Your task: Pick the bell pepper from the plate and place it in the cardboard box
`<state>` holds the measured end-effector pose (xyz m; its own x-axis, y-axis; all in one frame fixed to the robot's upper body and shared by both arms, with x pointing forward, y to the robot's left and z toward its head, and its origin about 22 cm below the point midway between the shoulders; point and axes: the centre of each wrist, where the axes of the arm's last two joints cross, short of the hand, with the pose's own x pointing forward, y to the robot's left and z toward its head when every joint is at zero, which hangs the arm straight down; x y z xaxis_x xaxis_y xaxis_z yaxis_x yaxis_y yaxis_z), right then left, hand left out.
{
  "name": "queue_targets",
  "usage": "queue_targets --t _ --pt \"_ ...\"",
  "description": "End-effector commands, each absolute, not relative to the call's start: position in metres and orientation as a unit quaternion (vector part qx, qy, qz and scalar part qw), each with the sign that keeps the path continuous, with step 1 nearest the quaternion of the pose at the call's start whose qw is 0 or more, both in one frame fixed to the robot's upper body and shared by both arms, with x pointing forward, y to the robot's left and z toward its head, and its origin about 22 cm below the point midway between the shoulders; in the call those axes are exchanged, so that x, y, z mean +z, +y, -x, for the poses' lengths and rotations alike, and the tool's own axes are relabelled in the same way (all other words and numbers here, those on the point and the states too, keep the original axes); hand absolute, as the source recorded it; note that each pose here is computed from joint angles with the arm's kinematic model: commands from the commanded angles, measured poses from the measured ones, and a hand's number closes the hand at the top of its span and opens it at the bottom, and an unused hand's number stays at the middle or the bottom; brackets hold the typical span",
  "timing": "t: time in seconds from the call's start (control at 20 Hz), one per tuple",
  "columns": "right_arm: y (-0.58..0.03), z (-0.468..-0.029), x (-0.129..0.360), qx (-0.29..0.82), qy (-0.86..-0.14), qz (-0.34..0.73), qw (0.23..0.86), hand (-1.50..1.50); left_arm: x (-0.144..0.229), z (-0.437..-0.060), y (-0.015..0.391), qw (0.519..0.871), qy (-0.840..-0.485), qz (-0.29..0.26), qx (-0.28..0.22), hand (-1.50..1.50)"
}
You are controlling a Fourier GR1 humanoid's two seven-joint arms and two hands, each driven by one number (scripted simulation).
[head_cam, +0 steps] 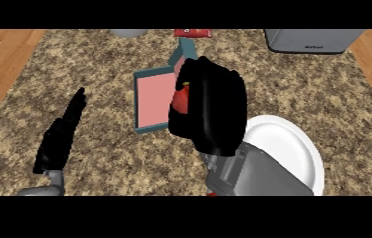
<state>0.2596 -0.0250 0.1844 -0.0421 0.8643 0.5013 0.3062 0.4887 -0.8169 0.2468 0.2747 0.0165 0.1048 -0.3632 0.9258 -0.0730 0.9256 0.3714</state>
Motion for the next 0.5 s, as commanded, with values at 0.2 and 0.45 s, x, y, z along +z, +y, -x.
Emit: queue_targets --t 0.2,0.45 --pt "-0.001 -0.334 0.204 0.237 -0.626 0.426 0.609 1.50 0.004 -0.244 0.261 0.720 -0.668 -0.154 -0.109 0.00" --pt "-0.006 -0.370 0.160 0.248 -0.596 0.425 0.634 1.50 0.023 -0.248 0.275 0.724 -0.663 -0.158 -0.111 0.00"
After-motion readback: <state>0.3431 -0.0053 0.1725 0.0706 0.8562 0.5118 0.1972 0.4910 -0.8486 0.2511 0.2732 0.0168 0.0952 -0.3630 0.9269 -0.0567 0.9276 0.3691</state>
